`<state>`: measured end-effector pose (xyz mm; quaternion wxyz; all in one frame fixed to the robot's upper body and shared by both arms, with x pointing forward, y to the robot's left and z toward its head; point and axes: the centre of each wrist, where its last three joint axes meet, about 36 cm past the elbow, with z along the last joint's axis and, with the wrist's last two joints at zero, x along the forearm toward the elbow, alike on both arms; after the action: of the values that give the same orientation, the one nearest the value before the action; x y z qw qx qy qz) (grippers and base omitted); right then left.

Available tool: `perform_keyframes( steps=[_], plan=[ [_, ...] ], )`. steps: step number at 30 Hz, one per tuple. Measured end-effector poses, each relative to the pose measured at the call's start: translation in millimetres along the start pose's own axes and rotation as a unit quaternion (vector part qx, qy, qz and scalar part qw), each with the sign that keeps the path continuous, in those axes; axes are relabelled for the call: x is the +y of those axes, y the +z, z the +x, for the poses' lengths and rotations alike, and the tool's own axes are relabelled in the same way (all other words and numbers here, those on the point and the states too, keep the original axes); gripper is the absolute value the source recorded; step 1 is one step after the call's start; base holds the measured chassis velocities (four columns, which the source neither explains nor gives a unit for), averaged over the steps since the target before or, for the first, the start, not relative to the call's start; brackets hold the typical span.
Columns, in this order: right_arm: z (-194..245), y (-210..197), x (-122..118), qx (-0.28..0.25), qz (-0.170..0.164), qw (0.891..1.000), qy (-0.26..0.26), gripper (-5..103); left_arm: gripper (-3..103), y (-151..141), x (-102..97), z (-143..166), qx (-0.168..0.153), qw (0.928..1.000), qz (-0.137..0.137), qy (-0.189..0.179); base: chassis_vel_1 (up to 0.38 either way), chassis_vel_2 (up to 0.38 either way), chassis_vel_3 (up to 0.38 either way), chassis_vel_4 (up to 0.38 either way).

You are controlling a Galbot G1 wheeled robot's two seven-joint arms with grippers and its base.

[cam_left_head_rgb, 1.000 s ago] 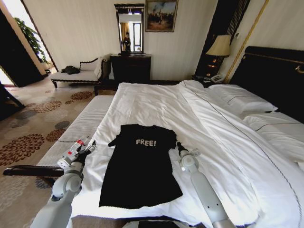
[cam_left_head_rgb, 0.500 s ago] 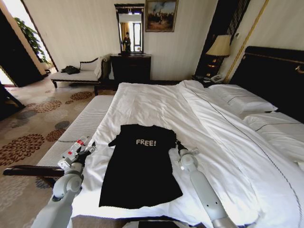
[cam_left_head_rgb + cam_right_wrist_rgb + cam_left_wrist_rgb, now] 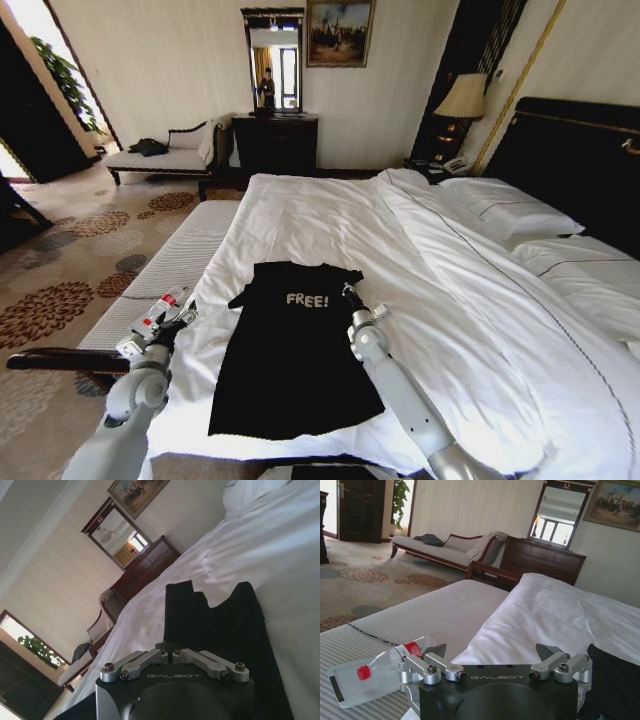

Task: Fold the clothes on the bed.

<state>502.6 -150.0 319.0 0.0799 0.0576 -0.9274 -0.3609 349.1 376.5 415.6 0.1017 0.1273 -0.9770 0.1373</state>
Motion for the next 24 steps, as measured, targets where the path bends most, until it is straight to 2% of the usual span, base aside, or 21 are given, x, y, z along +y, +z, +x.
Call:
perform_keyframes(
  steps=[3,7,9,11,12,15,16,19,20,21,24],
  plan=[
    [-1.9,8.1,1.4,0.005,0.018,1.000,-0.005,-1,100,1.1,3.5,0.5,0.001,1.0000,0.000,-0.004,0.000,0.000,0.000,0.000],
    [10.8,19.2,4.6,0.009,0.033,0.999,-0.039,20,100,2.9,6.6,-0.5,0.003,1.0000,0.000,-0.007,0.000,0.000,0.000,0.000],
    [15.9,20.6,6.0,0.009,0.031,0.998,-0.046,20,100,2.9,6.3,-0.9,0.003,1.0000,0.000,-0.007,0.000,0.000,0.000,0.000],
    [26.2,20.4,10.9,0.012,0.005,0.999,-0.046,31,100,3.9,4.3,-1.6,0.003,1.0000,0.002,-0.005,0.000,0.000,0.000,0.000],
    [26.2,20.4,10.9,0.012,0.005,0.999,-0.046,31,100,3.9,4.3,-1.6,0.003,1.0000,0.002,-0.005,0.000,0.000,0.000,0.000],
    [27.9,11.3,14.7,0.012,-0.024,0.999,-0.027,47,100,6.0,2.1,-2.4,0.005,1.0000,0.002,-0.003,0.000,0.000,0.000,0.000],
    [27.9,11.3,14.7,0.012,-0.024,0.999,-0.027,47,100,6.0,2.1,-2.4,0.005,1.0000,0.002,-0.003,0.000,0.000,0.000,0.000],
    [13.4,-12.6,15.4,0.008,-0.064,0.998,0.018,63,100,7.5,1.5,-2.5,0.006,1.0000,0.000,-0.003,0.000,0.000,0.000,0.000],
    [8.2,-21.5,15.1,0.011,-0.075,0.996,0.035,63,100,7.7,1.8,-2.3,0.007,1.0000,0.000,-0.003,0.000,0.000,0.000,0.000],
    [8.2,-21.5,15.1,0.011,-0.075,0.996,0.035,63,100,7.7,1.8,-2.3,0.007,1.0000,0.000,-0.003,0.000,0.000,0.000,0.000],
    [1.0,-38.1,10.0,0.036,-0.080,0.992,0.087,80,100,7.7,4.4,-2.0,0.006,1.0000,-0.001,-0.007,0.000,0.000,0.000,0.000]
  ],
)
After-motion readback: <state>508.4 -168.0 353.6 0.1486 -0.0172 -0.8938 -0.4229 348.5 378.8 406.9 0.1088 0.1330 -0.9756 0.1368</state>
